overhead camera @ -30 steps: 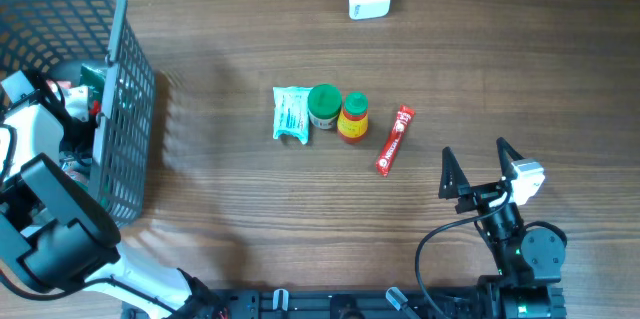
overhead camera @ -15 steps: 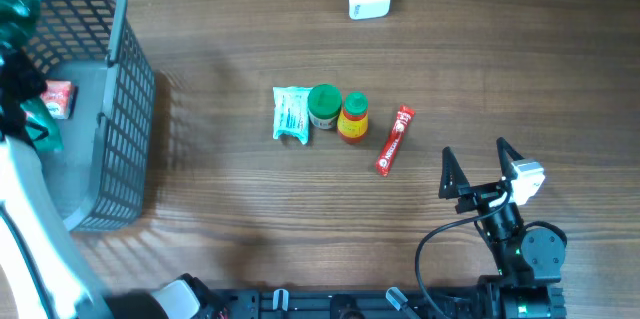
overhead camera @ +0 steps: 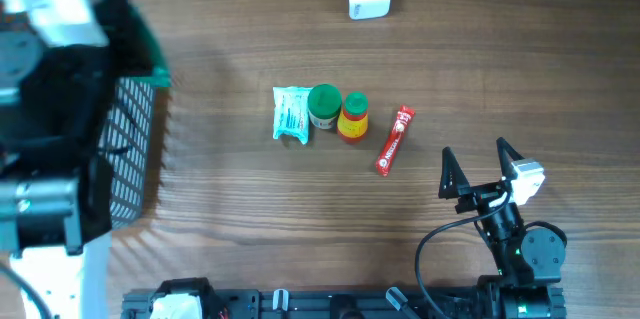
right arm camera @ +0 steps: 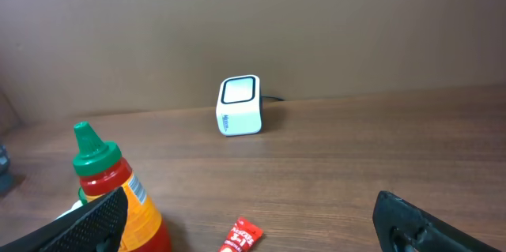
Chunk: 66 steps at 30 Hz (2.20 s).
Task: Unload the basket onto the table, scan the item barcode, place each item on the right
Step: 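Carry the glove pack out and lay it left of the tissue pack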
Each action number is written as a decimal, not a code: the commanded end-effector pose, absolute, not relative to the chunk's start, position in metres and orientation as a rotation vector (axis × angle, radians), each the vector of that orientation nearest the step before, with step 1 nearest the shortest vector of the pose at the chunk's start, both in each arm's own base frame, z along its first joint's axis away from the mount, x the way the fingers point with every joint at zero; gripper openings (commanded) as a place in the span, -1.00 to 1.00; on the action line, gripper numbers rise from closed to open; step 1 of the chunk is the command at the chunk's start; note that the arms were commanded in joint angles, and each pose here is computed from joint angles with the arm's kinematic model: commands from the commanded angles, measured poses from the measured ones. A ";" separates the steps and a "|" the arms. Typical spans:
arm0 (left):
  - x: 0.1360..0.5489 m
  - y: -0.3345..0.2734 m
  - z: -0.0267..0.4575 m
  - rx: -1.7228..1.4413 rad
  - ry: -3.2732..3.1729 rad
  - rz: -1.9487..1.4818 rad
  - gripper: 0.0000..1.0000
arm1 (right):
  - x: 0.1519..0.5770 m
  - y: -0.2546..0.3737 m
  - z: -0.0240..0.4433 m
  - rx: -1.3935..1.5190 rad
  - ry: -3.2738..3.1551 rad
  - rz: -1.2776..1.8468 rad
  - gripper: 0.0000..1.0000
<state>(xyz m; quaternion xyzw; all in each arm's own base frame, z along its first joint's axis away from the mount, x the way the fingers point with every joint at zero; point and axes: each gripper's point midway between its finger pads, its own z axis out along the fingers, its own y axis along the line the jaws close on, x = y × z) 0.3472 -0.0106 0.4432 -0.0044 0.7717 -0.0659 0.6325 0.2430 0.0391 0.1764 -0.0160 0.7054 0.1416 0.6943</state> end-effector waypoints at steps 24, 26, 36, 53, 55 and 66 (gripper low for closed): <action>0.384 -0.096 0.062 -0.870 2.813 0.021 -0.92 | 0.243 0.039 0.178 -0.027 1.567 0.316 1.00; 0.387 -0.111 0.060 -0.836 2.820 -0.038 -0.92 | 0.243 0.039 0.178 -0.027 1.567 0.316 0.99; 0.392 -0.157 0.065 -0.968 2.735 -0.195 -0.71 | 0.243 0.039 0.178 -0.027 1.567 0.316 0.99; 0.414 -0.141 0.285 -0.614 2.201 -0.367 1.00 | 0.243 0.039 0.178 -0.027 1.567 0.316 0.99; 0.412 -0.131 0.302 -0.619 2.139 -0.342 1.00 | 0.243 0.039 0.178 -0.027 1.567 0.316 1.00; 0.367 0.021 0.437 -0.875 1.608 -0.028 1.00 | 0.243 0.039 0.178 -0.027 1.567 0.316 0.99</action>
